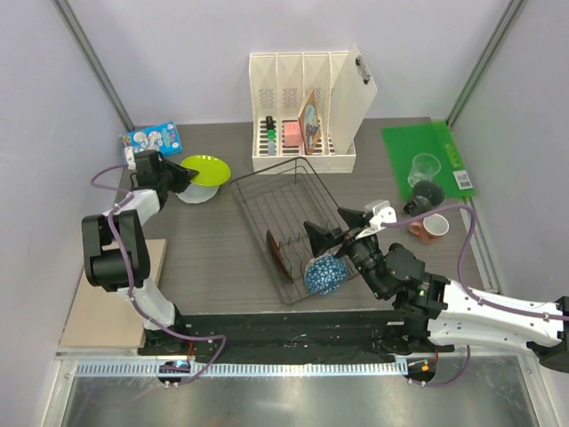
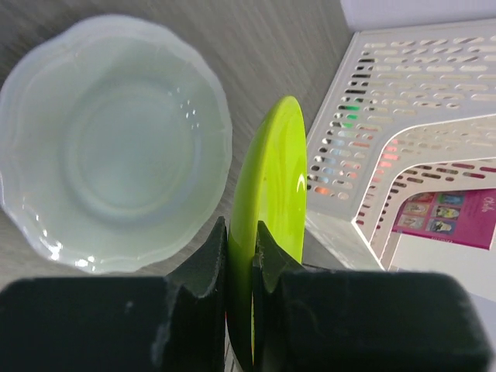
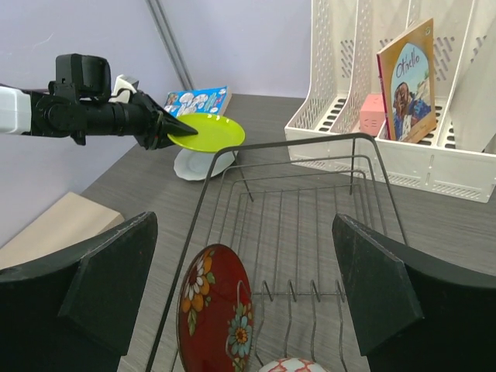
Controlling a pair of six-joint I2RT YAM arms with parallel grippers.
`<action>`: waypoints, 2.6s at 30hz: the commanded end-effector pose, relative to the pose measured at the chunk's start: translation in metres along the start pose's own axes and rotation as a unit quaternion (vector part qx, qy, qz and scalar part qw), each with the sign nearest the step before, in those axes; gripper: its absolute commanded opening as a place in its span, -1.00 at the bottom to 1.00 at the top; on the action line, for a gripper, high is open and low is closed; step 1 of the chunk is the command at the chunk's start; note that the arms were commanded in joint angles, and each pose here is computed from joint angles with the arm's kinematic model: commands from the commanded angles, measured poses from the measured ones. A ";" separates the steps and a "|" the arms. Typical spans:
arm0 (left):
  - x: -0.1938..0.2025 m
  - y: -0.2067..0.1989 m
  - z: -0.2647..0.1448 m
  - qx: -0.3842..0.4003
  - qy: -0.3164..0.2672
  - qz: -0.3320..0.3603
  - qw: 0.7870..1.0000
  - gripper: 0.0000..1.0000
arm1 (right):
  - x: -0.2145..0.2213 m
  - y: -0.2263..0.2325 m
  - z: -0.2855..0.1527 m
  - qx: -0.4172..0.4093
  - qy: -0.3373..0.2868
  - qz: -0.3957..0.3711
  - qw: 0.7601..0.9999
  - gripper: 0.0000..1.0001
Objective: Unload the mixed dishes from the dish rack
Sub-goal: Place the plate at the center of the board, then pick up the plate from the dish rack.
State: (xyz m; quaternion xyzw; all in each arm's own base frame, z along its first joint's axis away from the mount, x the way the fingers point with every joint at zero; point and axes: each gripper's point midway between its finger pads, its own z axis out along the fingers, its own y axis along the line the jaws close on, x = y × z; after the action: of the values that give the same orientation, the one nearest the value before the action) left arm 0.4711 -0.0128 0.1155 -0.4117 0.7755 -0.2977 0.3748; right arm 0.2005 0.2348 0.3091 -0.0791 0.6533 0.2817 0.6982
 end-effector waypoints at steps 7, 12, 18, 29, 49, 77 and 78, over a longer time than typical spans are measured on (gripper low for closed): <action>-0.030 0.002 0.027 0.045 -0.033 0.000 0.998 -1.00 | 0.002 0.014 0.011 -0.027 0.011 0.025 0.999 0.99; -0.026 0.019 0.035 0.011 -0.018 0.007 1.000 -1.00 | 0.006 0.010 0.016 -0.018 0.015 0.020 1.000 0.99; -0.021 0.035 0.033 -0.026 -0.004 0.010 1.000 -0.15 | 0.011 0.012 0.021 -0.019 0.023 0.012 0.999 0.99; -0.030 0.042 -0.004 -0.094 -0.031 0.009 0.995 0.31 | 0.011 0.010 0.020 -0.016 0.024 0.014 0.999 0.99; -0.009 0.021 -0.082 -0.078 -0.058 -0.002 0.995 0.44 | 0.039 0.034 0.028 -0.072 0.076 -0.033 0.994 0.99; 0.110 0.004 -0.153 0.003 0.019 0.143 0.989 0.35 | 0.186 0.067 0.020 -0.151 0.300 -0.072 0.939 0.63; 0.111 0.004 -0.153 0.003 0.020 0.144 0.989 0.34 | 0.189 0.067 0.020 -0.152 0.303 -0.072 0.938 0.62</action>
State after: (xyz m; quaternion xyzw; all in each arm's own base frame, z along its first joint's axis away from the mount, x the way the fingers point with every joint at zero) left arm 0.3037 -0.0776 0.1564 -0.2997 0.8343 -0.2394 0.3959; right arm 0.1824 0.3408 0.1439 -0.3189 0.7804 0.2656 0.4676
